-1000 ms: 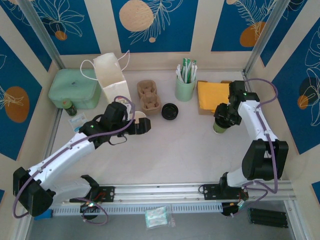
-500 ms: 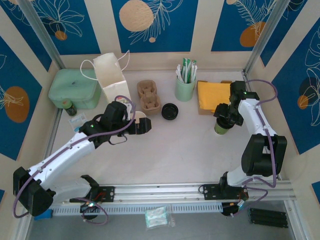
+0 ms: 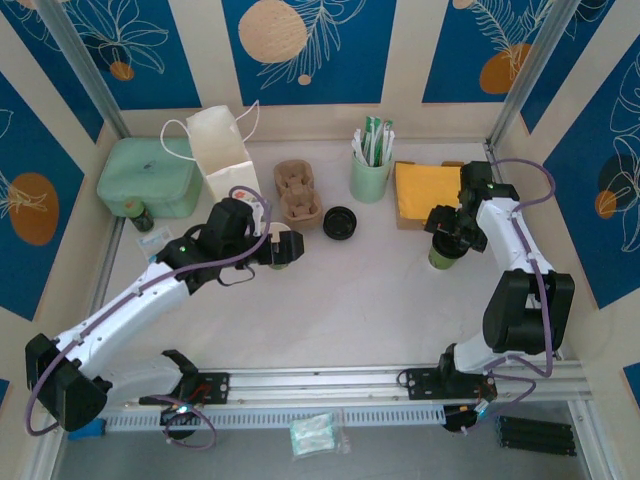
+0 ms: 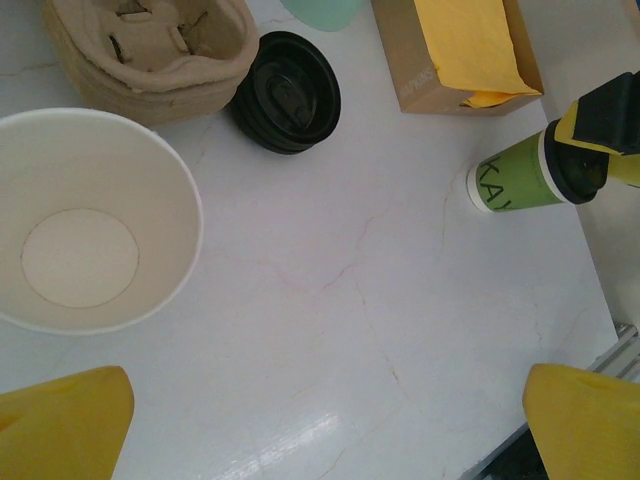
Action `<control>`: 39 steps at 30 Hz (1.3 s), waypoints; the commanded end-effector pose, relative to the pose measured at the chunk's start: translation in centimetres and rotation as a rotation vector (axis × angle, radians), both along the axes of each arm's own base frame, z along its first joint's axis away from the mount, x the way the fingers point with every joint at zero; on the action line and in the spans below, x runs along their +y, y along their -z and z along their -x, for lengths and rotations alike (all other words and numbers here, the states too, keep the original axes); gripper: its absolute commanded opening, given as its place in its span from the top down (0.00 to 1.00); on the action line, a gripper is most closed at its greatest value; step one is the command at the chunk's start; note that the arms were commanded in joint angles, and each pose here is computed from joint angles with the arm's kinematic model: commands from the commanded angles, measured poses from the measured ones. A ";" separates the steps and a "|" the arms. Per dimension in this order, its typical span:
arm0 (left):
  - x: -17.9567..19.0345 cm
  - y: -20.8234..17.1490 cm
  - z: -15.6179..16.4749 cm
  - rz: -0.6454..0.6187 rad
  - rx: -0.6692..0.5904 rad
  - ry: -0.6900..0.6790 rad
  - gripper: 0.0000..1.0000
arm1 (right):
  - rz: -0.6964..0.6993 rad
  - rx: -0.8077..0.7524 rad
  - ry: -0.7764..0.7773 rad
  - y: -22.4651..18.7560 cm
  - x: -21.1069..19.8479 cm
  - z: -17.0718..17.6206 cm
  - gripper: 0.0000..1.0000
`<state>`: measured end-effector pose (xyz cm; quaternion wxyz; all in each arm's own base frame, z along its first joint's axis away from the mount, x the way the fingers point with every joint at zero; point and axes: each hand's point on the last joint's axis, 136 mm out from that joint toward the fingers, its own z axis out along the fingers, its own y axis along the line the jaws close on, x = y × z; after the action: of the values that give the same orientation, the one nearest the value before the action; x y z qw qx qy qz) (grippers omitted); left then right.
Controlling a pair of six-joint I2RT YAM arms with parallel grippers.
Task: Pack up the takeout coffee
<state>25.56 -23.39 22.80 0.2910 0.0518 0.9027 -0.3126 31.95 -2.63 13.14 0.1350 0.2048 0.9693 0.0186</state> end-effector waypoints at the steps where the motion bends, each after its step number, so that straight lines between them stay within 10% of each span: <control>1: 0.0 -0.8 -0.2 -0.004 -0.012 0.015 0.01 | -0.032 -0.064 -0.001 -2.0 0.6 -0.6 0.05; 29: 0.2 -1.0 -0.9 -0.041 -0.016 -0.004 0.01 | -0.025 -0.198 0.012 -6.5 0.7 -0.7 0.01; 39: 2.8 0.4 -2.1 -0.108 -0.010 -0.076 0.00 | -0.262 -0.320 -0.264 -11.7 12.8 0.3 0.07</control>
<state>26.98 -21.97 22.47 0.2951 0.0429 0.9143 -0.2742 32.27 5.32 23.68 0.2713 0.1256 0.9456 0.1284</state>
